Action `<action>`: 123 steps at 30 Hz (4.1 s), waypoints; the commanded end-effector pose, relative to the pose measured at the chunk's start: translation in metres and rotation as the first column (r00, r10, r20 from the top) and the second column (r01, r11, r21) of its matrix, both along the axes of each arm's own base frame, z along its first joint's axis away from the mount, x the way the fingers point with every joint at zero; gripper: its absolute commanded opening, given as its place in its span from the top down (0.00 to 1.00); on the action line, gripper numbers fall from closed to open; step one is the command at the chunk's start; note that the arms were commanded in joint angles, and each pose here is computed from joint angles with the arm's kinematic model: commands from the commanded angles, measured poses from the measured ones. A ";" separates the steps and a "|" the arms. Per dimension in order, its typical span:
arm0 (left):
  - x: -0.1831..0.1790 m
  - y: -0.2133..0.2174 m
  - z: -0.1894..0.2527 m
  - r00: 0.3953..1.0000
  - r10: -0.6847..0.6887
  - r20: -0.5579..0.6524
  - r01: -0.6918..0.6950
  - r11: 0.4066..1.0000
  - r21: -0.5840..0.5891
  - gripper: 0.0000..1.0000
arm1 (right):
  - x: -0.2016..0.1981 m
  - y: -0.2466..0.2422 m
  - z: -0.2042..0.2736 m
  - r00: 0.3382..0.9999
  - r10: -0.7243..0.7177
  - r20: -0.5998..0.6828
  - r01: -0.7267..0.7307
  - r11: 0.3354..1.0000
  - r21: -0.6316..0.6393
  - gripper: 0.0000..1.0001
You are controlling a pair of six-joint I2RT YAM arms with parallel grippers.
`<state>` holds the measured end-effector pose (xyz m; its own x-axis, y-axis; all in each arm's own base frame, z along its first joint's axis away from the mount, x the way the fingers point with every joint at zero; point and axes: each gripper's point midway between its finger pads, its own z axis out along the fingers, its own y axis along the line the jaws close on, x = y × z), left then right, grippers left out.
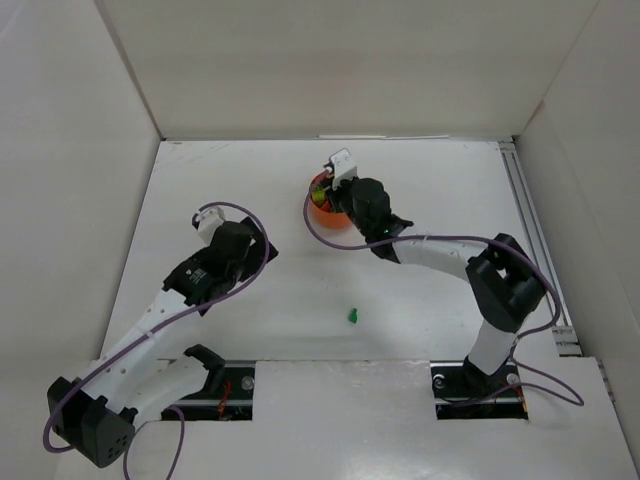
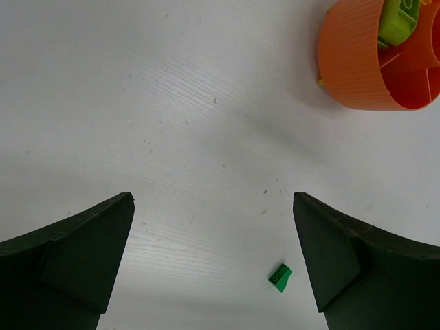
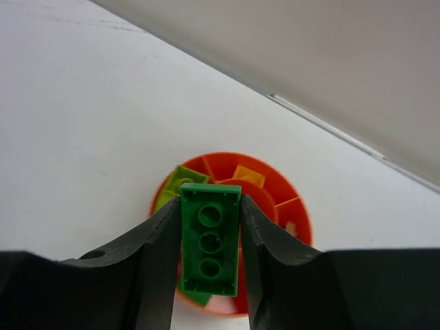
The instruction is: Sort the legos into containers by color
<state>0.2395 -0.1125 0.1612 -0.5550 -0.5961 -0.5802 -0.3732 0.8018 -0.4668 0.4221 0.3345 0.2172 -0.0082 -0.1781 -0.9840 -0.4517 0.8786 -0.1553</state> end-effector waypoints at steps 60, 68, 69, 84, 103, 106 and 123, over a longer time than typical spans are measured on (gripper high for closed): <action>0.035 0.014 0.030 0.988 0.130 0.081 -0.130 0.992 -0.011 0.00 | 0.037 -0.019 -0.022 0.882 0.471 0.011 -0.398 0.758 -0.518 0.41; 0.038 0.012 0.033 0.987 0.131 0.096 -0.129 0.991 -0.022 0.00 | 0.034 -0.024 -0.019 0.881 0.474 -0.005 -0.397 0.731 -0.555 0.41; 0.040 0.011 0.034 0.987 0.125 0.105 -0.124 0.992 -0.020 0.00 | 0.034 -0.025 -0.021 0.879 0.477 -0.010 -0.399 0.723 -0.564 0.41; 0.043 0.008 0.032 0.989 0.107 0.103 -0.106 0.994 -0.010 0.00 | 0.027 -0.012 -0.038 0.851 0.518 -0.080 -0.467 0.679 -0.566 0.71; 0.044 0.007 0.034 0.988 0.107 0.110 -0.106 0.994 -0.015 0.00 | 0.019 -0.008 -0.041 0.873 0.482 -0.082 -0.433 0.684 -0.588 0.91; 0.043 0.008 0.030 0.989 0.107 0.103 -0.106 0.994 -0.010 0.00 | 0.024 -0.010 -0.042 0.883 0.462 -0.082 -0.416 0.688 -0.595 0.89; 0.056 -0.018 0.042 0.987 -0.066 0.145 0.067 0.998 0.004 0.00 | -0.055 -0.050 0.013 0.933 0.276 -0.229 -0.316 0.936 -0.159 0.00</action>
